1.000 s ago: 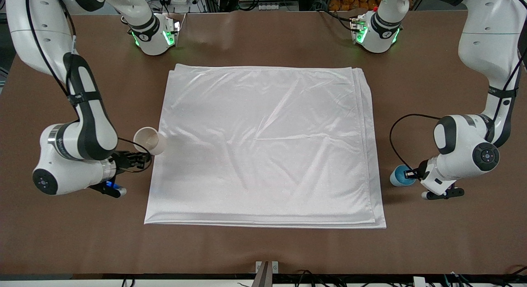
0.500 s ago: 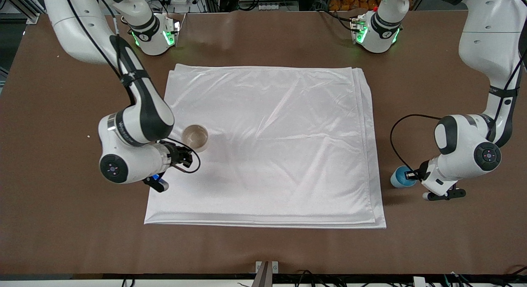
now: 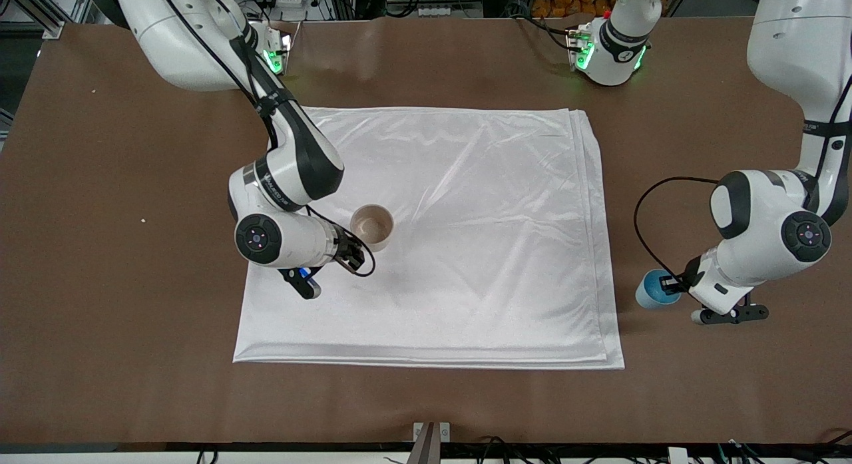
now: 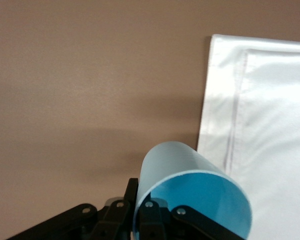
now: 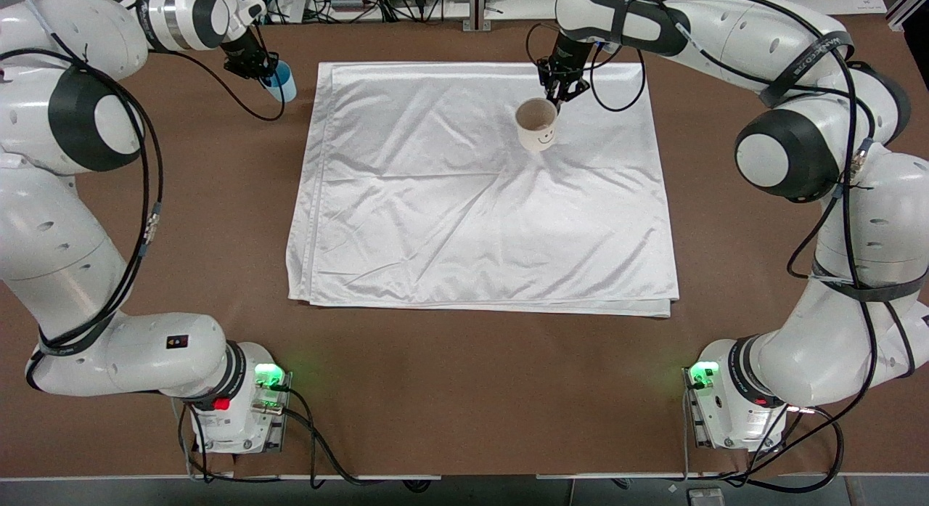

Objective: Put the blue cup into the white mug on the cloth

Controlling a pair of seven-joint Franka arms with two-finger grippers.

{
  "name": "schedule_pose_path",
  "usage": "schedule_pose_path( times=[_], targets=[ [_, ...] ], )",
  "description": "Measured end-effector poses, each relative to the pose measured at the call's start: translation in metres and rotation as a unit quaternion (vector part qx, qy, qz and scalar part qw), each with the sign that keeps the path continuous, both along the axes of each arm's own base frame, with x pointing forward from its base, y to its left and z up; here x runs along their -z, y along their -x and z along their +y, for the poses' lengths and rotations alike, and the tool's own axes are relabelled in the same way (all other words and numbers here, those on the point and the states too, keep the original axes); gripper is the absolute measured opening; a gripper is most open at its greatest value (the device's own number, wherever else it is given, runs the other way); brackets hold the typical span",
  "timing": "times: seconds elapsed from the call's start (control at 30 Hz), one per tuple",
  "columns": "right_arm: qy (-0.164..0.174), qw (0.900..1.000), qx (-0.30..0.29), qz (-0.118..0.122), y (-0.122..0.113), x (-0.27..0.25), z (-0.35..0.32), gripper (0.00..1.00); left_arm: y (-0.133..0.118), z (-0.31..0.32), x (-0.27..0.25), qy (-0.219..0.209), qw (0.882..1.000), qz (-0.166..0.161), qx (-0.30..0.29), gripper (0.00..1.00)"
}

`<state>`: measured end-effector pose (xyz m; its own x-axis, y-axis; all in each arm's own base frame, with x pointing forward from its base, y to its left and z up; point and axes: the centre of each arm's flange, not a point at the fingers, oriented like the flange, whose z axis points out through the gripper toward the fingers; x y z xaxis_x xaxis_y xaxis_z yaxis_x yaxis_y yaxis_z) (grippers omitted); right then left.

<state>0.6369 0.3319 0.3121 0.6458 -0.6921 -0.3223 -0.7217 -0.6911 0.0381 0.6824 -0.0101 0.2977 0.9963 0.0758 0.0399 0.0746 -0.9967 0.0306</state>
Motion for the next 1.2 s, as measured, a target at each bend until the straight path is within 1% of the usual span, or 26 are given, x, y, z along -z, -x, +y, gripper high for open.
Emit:
schedule_pose_path(
  times=[0.13,0.23,0.43,0.57,0.67,0.9,1.2],
  targets=[
    [-0.027,0.999,0.021,0.001,0.0,0.001,0.01,0.19,0.003,-0.019,-0.018,-0.001,1.0,0.002,0.014,0.04],
    [-0.038,0.999,0.033,-0.006,0.0,0.001,0.017,0.19,0.006,-0.035,-0.032,-0.002,1.0,0.001,0.024,0.04],
    [-0.041,0.997,0.066,-0.017,0.006,0.008,0.043,0.19,0.011,-0.061,-0.064,-0.005,0.999,-0.005,0.041,0.04],
    [-0.043,0.995,0.083,-0.027,0.013,0.016,0.065,0.19,0.014,-0.067,-0.089,-0.007,0.999,0.001,0.046,0.04],
    [-0.044,0.994,0.092,-0.03,0.019,0.022,0.077,0.19,0.015,-0.073,-0.107,-0.008,0.999,0.007,0.049,0.04],
    [-0.049,0.991,0.115,-0.043,0.022,0.037,0.093,0.19,0.024,-0.122,-0.133,-0.007,0.999,0.012,0.031,0.04],
    [-0.051,0.99,0.123,-0.048,0.026,0.056,0.103,0.19,0.046,-0.197,-0.134,-0.008,1.0,0.023,-0.001,0.04]
  ],
)
